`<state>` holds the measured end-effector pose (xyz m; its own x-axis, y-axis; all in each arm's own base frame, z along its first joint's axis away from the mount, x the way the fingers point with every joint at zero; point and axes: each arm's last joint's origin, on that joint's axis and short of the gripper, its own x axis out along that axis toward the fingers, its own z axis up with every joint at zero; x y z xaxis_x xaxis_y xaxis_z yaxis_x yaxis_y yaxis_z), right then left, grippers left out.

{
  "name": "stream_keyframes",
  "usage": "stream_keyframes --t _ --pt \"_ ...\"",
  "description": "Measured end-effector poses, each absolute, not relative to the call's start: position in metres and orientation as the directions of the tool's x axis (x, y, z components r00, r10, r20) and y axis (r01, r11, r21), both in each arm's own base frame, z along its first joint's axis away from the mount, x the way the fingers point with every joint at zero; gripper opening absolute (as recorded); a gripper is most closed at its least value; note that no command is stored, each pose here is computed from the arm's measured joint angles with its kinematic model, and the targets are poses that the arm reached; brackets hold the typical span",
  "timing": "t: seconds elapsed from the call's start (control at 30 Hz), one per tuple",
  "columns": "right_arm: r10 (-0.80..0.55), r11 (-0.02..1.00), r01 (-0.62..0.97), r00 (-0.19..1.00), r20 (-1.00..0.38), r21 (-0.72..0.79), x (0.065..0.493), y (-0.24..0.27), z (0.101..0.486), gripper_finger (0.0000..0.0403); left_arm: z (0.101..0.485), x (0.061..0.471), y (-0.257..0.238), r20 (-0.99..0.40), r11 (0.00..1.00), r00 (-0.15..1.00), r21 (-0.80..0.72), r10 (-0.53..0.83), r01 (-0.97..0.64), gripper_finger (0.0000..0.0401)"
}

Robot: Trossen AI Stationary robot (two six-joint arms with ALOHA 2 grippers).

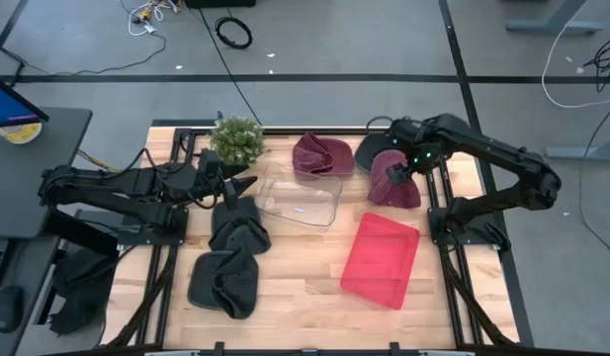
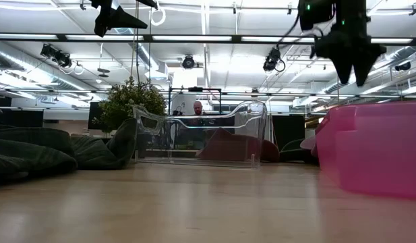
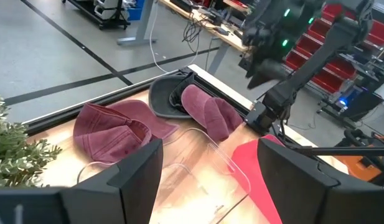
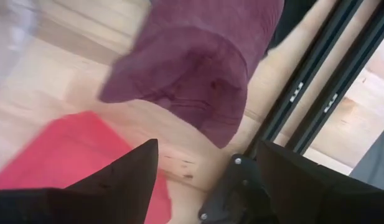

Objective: Pick & Place hat
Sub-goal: Put the right red cap into the red bin

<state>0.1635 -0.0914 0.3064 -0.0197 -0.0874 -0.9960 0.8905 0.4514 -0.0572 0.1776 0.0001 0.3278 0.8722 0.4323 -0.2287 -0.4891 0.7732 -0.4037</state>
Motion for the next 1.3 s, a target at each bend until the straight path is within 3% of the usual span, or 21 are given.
stream_keyframes --t 0.27,0.53,0.97,1.07,1.23,1.3 --pt "-0.077 0.419 0.904 -0.061 -0.995 -0.088 0.157 -0.103 0.246 0.0262 0.328 0.178 0.0 -0.229 0.774 0.873 -0.404 0.431 -0.488 0.0265" --pt "-0.102 0.337 0.938 -0.05 -0.994 -0.082 0.142 -0.126 0.221 0.0241 0.328 0.178 0.0 -0.229 0.774 0.873 -0.404 0.431 -0.488 0.0265" --pt "-0.02 0.317 0.947 -0.05 -0.999 -0.054 0.12 -0.123 0.17 0.0225 0.328 0.178 0.0 -0.228 0.773 0.873 -0.405 0.432 -0.488 0.0265" --pt "-0.002 0.317 0.947 -0.044 -0.999 -0.042 0.119 -0.12 0.164 0.0184 0.328 0.178 0.0 -0.228 0.773 0.872 -0.404 0.432 -0.489 0.0265" --pt "0.045 0.348 0.937 -0.032 -0.998 -0.014 0.119 -0.119 0.168 0.0037 0.328 0.178 0.0 -0.227 0.772 0.872 -0.404 0.434 -0.49 0.0265" --pt "0.054 0.372 0.928 -0.017 -0.998 0.004 0.121 -0.12 0.177 0.0016 0.328 0.178 0.0 -0.227 0.772 0.871 -0.404 0.435 -0.491 0.0265"
